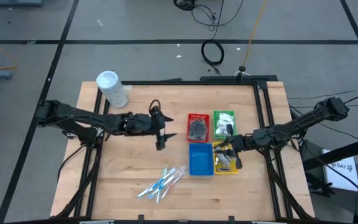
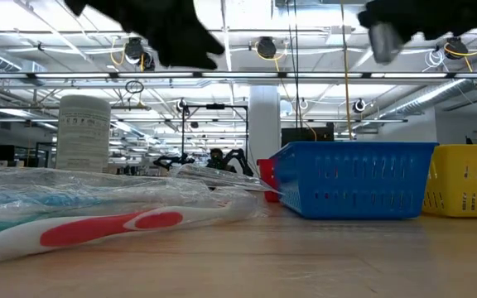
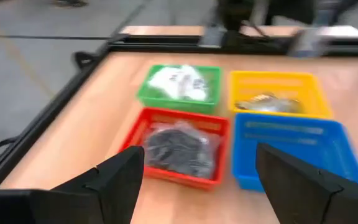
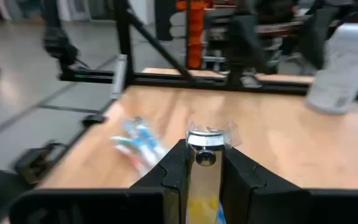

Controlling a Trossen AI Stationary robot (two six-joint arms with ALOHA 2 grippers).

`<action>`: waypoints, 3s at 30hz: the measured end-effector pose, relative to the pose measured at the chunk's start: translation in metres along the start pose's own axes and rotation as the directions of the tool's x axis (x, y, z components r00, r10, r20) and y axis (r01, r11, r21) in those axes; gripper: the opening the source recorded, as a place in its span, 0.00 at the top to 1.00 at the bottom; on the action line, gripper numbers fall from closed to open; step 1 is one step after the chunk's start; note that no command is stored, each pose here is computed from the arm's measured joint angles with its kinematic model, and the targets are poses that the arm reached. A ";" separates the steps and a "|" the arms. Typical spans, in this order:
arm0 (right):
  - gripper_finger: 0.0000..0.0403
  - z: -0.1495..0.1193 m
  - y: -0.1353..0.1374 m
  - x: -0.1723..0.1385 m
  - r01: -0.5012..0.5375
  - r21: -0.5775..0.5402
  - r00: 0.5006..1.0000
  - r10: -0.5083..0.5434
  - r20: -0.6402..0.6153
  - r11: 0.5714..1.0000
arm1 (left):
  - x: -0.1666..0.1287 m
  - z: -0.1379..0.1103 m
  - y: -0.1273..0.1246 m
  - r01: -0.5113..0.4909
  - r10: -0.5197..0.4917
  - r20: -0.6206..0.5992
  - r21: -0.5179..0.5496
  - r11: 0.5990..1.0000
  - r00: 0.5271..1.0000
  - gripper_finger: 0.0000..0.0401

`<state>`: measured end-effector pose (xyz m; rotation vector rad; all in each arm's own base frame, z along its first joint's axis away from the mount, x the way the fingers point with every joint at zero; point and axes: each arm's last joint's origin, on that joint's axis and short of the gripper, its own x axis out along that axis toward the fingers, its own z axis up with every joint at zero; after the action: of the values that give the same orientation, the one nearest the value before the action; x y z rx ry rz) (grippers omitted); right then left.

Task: Pick & Place Travel size toiletries
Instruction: Put the silver nail cutter into the yellow bin

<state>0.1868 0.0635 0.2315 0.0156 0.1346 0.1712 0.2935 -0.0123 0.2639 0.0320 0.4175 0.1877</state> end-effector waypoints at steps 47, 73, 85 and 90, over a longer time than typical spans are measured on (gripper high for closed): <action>0.57 -0.068 0.017 -0.043 -0.077 0.158 0.975 0.041 0.219 0.984 | -0.006 -0.089 0.004 -0.074 0.106 0.098 -0.288 0.955 0.990 0.31; 0.58 -0.068 0.009 -0.040 0.012 0.025 0.976 -0.017 0.216 1.000 | -0.059 -0.112 -0.183 -0.235 -0.327 -0.819 -0.474 0.849 0.471 0.37; 0.58 -0.068 0.009 -0.040 0.007 0.046 0.977 -0.017 0.215 0.999 | -0.034 -0.136 -0.200 -0.174 -0.361 -0.817 -0.476 0.862 0.450 0.37; 0.58 -0.069 0.009 -0.040 0.008 0.043 0.978 -0.017 0.206 0.999 | -0.029 -0.145 -0.196 -0.221 -0.283 -0.853 -0.407 0.886 0.438 0.37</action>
<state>0.1370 0.0659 0.1683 0.0746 -0.0691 0.1536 0.2430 -0.2111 0.1292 -0.6081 1.4824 0.2570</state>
